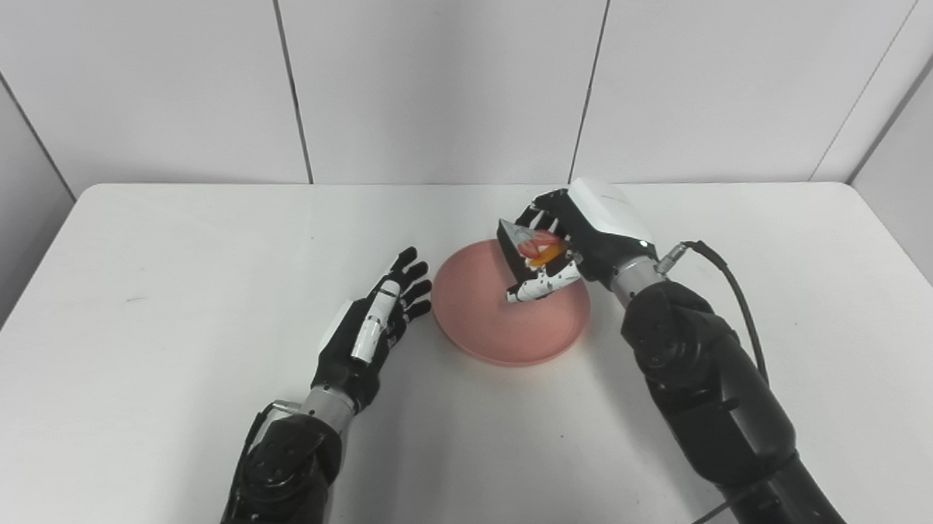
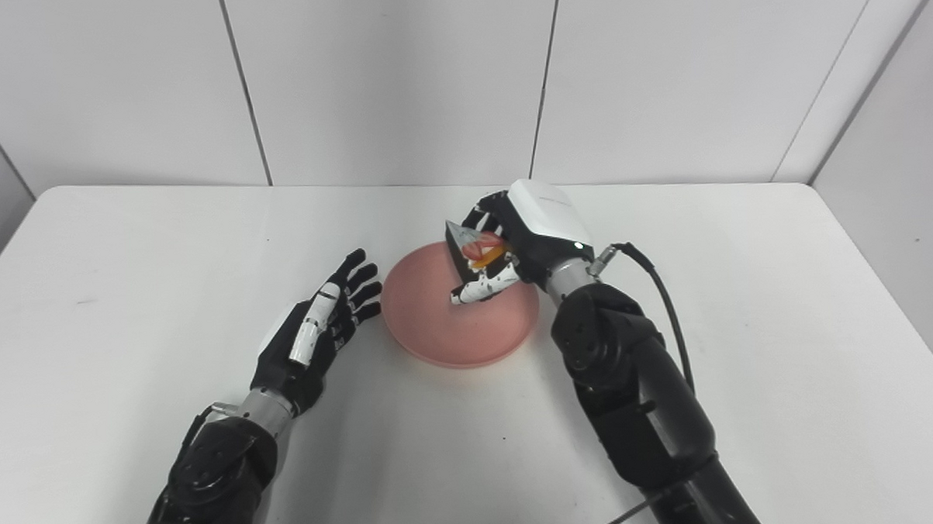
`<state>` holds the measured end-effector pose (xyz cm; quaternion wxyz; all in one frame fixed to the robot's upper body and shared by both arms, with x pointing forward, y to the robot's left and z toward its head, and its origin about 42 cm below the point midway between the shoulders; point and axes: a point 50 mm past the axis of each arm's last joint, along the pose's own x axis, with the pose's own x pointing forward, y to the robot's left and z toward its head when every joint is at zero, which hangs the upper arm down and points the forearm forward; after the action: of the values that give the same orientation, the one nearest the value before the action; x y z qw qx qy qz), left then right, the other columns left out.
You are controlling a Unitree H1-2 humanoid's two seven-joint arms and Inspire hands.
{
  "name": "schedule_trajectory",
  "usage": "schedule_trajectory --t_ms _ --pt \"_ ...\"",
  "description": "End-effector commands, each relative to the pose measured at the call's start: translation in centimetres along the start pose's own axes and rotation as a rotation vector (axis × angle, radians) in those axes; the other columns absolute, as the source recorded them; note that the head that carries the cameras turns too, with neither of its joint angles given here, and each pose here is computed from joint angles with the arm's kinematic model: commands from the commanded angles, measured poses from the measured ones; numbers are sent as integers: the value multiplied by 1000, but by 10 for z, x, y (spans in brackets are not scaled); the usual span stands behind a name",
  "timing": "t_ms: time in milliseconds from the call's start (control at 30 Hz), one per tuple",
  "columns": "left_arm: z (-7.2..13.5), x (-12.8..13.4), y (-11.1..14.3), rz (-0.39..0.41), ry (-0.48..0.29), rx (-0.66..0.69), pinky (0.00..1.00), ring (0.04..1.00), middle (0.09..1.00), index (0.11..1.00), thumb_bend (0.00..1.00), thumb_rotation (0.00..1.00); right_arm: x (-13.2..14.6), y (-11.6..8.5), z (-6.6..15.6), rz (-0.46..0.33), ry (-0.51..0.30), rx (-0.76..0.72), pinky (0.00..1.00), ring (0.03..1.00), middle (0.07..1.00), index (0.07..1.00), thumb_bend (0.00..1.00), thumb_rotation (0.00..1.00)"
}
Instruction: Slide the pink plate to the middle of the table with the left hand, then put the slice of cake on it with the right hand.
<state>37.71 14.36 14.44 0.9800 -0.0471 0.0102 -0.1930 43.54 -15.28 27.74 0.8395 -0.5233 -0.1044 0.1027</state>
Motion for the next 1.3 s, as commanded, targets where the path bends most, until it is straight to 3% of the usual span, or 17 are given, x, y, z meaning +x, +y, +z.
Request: schedule_trajectory --t_ms 0,433,833,1033,1100,1200,1233,1267 --pt "-38 -11 -10 -8 177 -20 917 945 965 960 364 1000 11 -17 22 -76 -86 -28 273 369 460 488 514 127" --pt "-31 -13 -5 -2 175 -20 918 941 965 959 357 1000 19 11 22 -9 -94 -19 273 366 462 489 514 129" --pt "-26 -15 -2 8 185 -16 908 932 952 945 370 1000 9 15 10 44 -54 -95 282 376 474 488 516 129" --pt "-24 -16 -2 16 191 -16 901 930 954 942 362 1000 7 23 8 117 -23 -121 275 371 477 490 517 137" --pt "-24 -15 -3 15 191 -16 905 933 958 946 362 1000 6 26 9 139 -11 -145 340 444 545 493 518 148" --pt "-23 -15 -3 13 191 -12 908 934 959 947 366 1000 4 29 9 157 0 -173 356 470 573 495 518 153" --pt "-23 -15 -3 12 190 -11 908 934 959 947 367 1000 4 29 10 161 5 -181 362 486 591 609 633 221" --pt "-23 -15 -3 10 189 -11 909 935 959 948 366 1000 4 29 10 169 11 -190 376 513 613 658 675 262"
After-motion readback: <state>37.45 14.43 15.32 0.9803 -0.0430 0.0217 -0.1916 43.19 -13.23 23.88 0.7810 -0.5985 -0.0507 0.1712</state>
